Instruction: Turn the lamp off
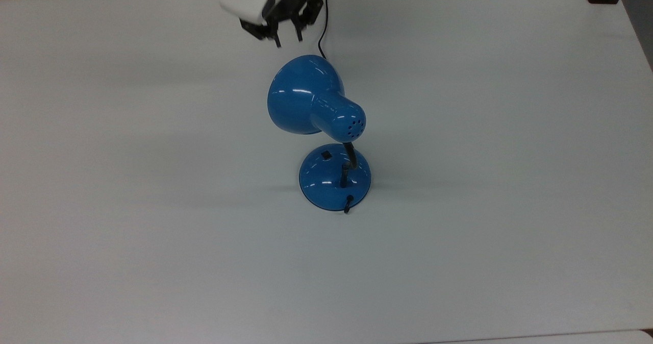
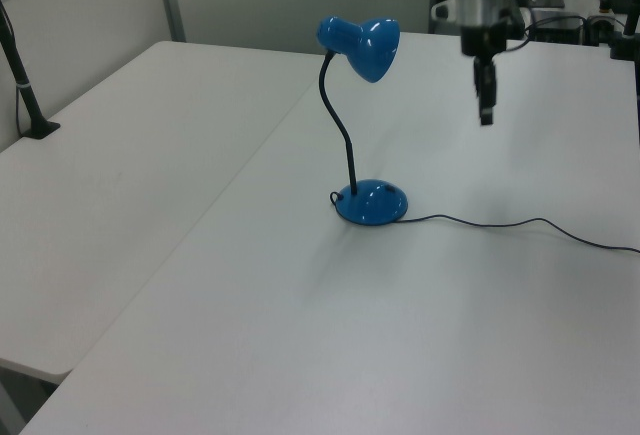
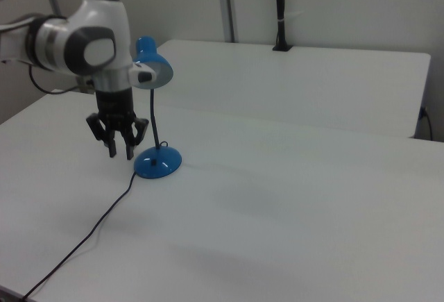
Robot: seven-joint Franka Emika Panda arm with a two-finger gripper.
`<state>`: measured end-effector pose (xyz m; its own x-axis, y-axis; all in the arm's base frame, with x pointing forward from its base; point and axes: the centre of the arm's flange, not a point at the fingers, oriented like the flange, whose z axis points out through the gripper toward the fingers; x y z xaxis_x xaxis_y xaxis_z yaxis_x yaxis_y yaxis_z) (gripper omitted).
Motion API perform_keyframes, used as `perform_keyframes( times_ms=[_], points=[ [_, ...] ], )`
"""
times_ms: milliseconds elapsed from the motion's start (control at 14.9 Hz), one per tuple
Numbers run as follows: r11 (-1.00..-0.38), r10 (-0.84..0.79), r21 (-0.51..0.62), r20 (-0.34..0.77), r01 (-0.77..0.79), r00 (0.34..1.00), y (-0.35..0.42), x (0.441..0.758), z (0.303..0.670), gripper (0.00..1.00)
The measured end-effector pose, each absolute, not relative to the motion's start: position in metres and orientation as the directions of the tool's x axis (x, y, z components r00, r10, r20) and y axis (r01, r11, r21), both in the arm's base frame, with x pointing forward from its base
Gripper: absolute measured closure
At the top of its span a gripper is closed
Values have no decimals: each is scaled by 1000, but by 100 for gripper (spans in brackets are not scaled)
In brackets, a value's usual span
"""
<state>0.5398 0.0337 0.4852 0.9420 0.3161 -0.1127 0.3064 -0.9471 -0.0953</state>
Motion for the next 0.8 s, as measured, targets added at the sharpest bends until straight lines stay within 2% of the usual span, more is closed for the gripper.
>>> perform_keyframes(
  times_ms=[268,335,402,602,803],
  points=[
    [-986,161,-47,-29,160,987,13,541,547,18],
    [-992,118,-43,0,118,993,3,544,561,5],
    [-995,93,-37,25,94,995,-6,546,574,0],
    [-999,40,-18,70,41,997,-30,550,596,0],
    [-999,30,-17,78,31,996,-35,551,600,0]
  ],
)
